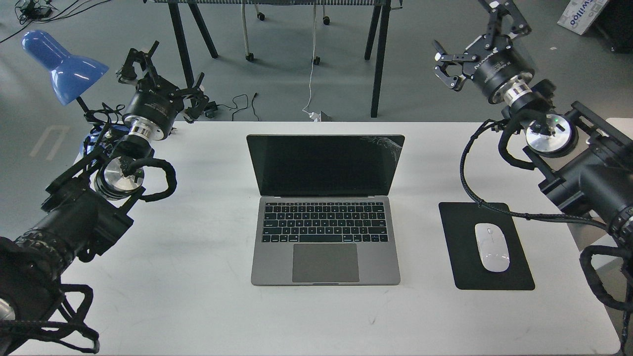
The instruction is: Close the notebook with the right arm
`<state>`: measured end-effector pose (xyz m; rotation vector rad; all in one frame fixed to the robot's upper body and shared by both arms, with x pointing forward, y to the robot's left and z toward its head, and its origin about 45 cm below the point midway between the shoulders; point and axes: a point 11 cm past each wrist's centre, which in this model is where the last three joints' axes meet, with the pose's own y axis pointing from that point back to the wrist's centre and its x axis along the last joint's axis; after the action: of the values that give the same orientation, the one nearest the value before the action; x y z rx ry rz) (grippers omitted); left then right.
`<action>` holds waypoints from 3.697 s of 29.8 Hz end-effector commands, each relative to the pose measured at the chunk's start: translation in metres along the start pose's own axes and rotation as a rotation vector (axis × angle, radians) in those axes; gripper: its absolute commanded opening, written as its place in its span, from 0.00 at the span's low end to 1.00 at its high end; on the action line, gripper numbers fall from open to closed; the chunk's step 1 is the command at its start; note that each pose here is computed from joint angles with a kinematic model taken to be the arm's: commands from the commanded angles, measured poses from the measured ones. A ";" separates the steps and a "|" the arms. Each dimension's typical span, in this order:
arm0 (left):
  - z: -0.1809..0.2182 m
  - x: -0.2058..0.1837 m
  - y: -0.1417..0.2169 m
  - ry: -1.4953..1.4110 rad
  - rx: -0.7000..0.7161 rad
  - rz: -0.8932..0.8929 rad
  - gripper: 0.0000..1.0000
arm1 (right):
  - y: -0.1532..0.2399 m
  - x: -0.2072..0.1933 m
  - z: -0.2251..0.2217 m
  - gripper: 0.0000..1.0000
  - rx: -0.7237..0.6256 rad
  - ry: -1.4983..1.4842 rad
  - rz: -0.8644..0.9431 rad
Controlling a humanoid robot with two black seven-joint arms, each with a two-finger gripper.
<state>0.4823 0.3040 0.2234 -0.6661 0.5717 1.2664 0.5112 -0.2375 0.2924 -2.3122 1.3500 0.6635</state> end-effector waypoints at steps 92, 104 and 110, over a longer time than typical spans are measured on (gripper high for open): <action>-0.002 -0.001 0.000 -0.006 0.008 -0.005 1.00 | 0.187 0.011 0.224 1.00 -0.911 0.474 -0.303; -0.001 0.000 0.000 -0.008 0.007 -0.003 1.00 | 0.164 0.004 0.203 1.00 -0.802 0.452 -0.292; -0.001 0.000 0.000 -0.007 0.006 -0.002 1.00 | 0.110 0.000 0.118 1.00 -0.472 0.419 -0.215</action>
<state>0.4818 0.3027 0.2224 -0.6554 0.5687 1.2630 0.3618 -0.2144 0.1506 -3.2107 1.0804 0.5777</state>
